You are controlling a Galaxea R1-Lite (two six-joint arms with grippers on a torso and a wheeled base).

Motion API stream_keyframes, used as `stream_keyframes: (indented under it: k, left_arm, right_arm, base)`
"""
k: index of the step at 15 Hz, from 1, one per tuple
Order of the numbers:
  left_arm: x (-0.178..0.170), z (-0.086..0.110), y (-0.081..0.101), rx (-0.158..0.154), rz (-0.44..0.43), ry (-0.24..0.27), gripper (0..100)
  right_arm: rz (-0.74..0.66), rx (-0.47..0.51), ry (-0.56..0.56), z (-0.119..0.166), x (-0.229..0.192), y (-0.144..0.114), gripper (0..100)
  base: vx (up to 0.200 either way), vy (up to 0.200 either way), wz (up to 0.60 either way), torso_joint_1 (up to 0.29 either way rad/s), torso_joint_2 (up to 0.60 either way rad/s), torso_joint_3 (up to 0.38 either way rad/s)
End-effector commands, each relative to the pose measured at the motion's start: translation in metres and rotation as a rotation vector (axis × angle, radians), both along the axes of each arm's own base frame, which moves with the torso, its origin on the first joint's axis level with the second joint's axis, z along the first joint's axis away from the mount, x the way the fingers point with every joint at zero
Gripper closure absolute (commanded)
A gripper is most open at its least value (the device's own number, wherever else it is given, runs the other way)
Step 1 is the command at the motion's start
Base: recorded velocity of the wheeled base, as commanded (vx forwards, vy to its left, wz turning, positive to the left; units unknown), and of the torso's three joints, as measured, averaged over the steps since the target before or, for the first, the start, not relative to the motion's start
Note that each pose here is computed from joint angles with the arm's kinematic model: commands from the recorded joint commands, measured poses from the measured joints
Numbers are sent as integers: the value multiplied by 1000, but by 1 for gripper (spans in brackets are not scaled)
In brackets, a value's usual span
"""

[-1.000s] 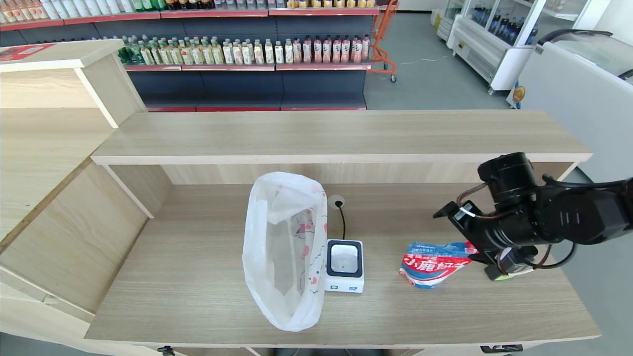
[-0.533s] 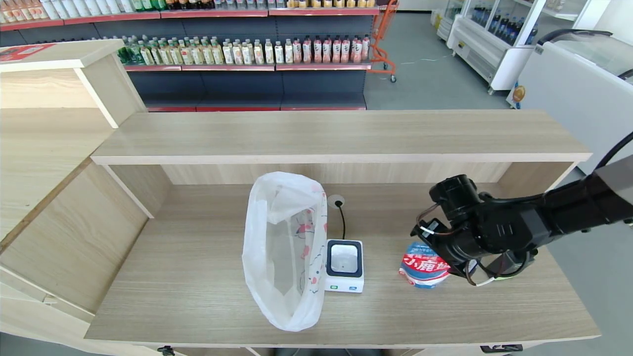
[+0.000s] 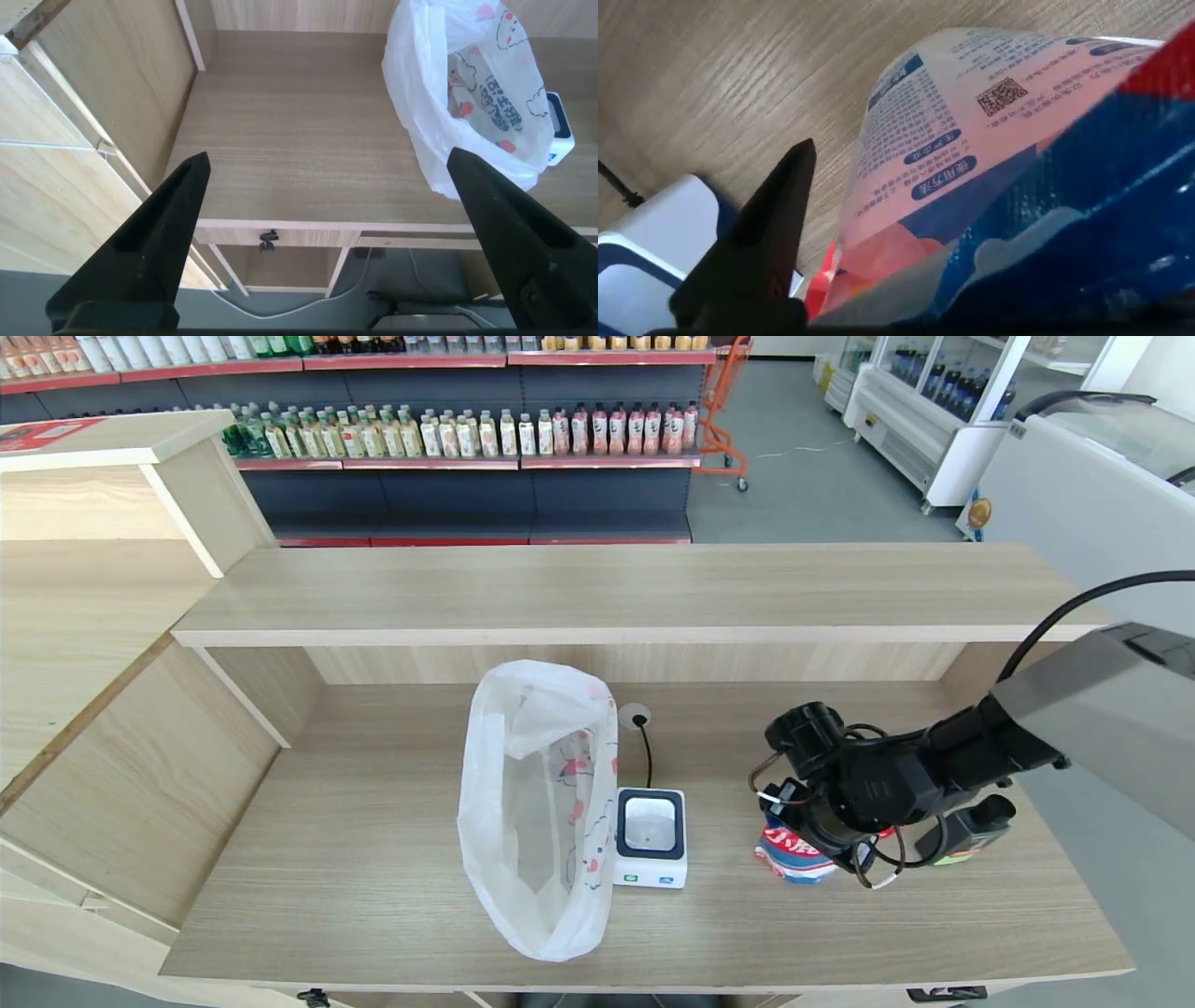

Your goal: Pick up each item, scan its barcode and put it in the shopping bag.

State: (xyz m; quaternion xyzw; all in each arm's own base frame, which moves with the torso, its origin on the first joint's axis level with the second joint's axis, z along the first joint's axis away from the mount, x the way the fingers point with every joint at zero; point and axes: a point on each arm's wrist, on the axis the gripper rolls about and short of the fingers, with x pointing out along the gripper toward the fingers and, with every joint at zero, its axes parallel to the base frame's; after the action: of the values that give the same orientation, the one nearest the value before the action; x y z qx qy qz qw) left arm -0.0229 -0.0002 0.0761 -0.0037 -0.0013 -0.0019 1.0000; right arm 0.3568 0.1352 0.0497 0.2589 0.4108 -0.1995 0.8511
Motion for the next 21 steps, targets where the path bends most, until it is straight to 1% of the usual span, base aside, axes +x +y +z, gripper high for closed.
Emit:
stream_keyframes:
  k: [1,3,6,8,9,10,12,13,14,15,16,17,18,19,21]
  left_arm:
    - [0,0,0,0,-1,-1,0]
    - [0,0,0,0,1,-1,0]
    - [0,0,0,0,1,-1,0]
    - [0,0,0,0,-1,-1,0]
    - [0,0,0,0,1,-1,0]
    - [0,0,0,0,-1,-1,0]
    - [0,0,0,0,1,-1,0]
    - [0,0,0,0,1,-1,0]
    - [0,0,0,0,1,-1,0]
    - [0,0,0,0,1,-1,0]
    - [0,0,0,0,-1,-1,0]
    - [0,0,0,0,1,-1,0]
    - [0,0,0,0,1,-1,0]
    - [0,0,0,0,-1,-1,0]
    - [0,0,0,0,1,-1,0]
  right_arm:
    - [28,-44,38,-12,2,-3,100]
    - [84,-148,60,-19,0,-4,100]
    - [140,-178,38,-13,0,0,100]
    - [201,-188,0,8,-5,-1,100]
    - [231,-167,-26,21,-8,-2,100]
    - [297,-96,-86,50,-14,-2,100]
    - [506,11,-194,102,-34,-11,100]
    - [659,66,-251,124,-53,-19,100]
    - [782,84,-290,135,-65,-27,100]
    - [884,79,-319,139,-74,-38,100]
    - [1078,76,-382,141,-89,-53,100]
    - [1152,81,-408,140,-94,-59,100]
    - [1322,131,-491,140,-105,-67,100]
    - [1409,178,-542,142,-112,-70,100]
    - [1451,205,-561,148,-122,-63,100]
  base:
    - [0,0,0,0,0,0]
    - [0,0,0,0,0,0]
    - [0,0,0,0,0,0]
    - [0,0,0,0,0,0]
    - [0,0,0,0,0,0]
    - [0,0,0,0,0,0]
    - [0,0,0,0,0,0]
    - [0,0,0,0,0,0]
    - [0,0,0,0,0,0]
    - [0,0,0,0,0,0]
    - [0,0,0,0,0,0]
    - [0,0,0,0,0,0]
    - [0,0,0,0,0,0]
    - [0,0,0,0,0,0]
    - [0,0,0,0,0,0]
